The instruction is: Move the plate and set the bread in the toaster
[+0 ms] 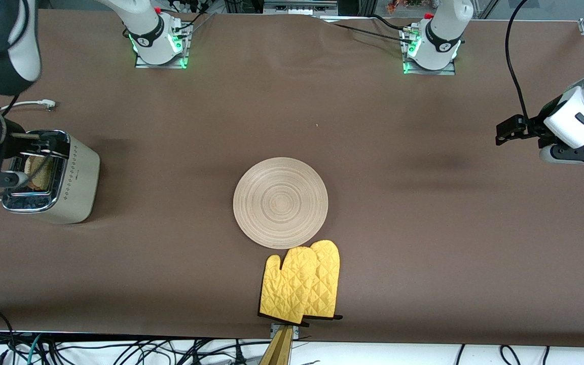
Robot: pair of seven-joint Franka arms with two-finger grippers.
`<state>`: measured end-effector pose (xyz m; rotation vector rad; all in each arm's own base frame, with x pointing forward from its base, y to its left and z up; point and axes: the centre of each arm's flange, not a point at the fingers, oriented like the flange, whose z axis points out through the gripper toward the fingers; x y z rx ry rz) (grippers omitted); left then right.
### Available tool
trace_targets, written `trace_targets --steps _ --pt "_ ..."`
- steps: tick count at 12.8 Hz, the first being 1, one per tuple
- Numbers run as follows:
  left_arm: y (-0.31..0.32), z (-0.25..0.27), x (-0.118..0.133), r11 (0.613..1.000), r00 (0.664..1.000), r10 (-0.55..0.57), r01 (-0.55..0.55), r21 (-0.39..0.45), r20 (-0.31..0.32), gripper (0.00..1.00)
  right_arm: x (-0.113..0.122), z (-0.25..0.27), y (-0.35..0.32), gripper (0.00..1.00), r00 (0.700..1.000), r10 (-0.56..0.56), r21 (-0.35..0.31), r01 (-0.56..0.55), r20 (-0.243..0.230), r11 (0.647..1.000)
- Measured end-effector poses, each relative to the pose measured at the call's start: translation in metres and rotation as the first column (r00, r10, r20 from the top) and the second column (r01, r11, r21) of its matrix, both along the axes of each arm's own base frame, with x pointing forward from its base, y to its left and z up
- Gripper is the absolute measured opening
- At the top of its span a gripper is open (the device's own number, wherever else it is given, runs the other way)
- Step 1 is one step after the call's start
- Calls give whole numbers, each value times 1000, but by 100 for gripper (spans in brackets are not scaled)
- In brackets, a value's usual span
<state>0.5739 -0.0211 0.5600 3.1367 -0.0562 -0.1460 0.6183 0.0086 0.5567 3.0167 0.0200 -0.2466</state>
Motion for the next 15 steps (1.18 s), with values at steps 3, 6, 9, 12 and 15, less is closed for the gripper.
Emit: trace_targets --steps 3,6,9,12,15 --pt "4 1 0 1000 1000 7 -7 0 1 100 -3 6 -5 100 1000 -7 25 7 -1 1000" --pt "4 1 0 1000 1000 7 -7 0 1 100 -11 14 -21 100 1000 -9 86 10 -9 996" --pt "3 0 0 1000 1000 9 -9 1 0 100 -33 9 -67 100 997 -71 121 66 42 990" --pt "5 0 1 1000 1000 13 -13 1 1 100 -59 3 -60 100 994 -58 135 45 95 990" --pt "8 0 1 1000 1000 18 -18 1 1 100 -62 9 -41 100 992 -43 134 27 115 991"
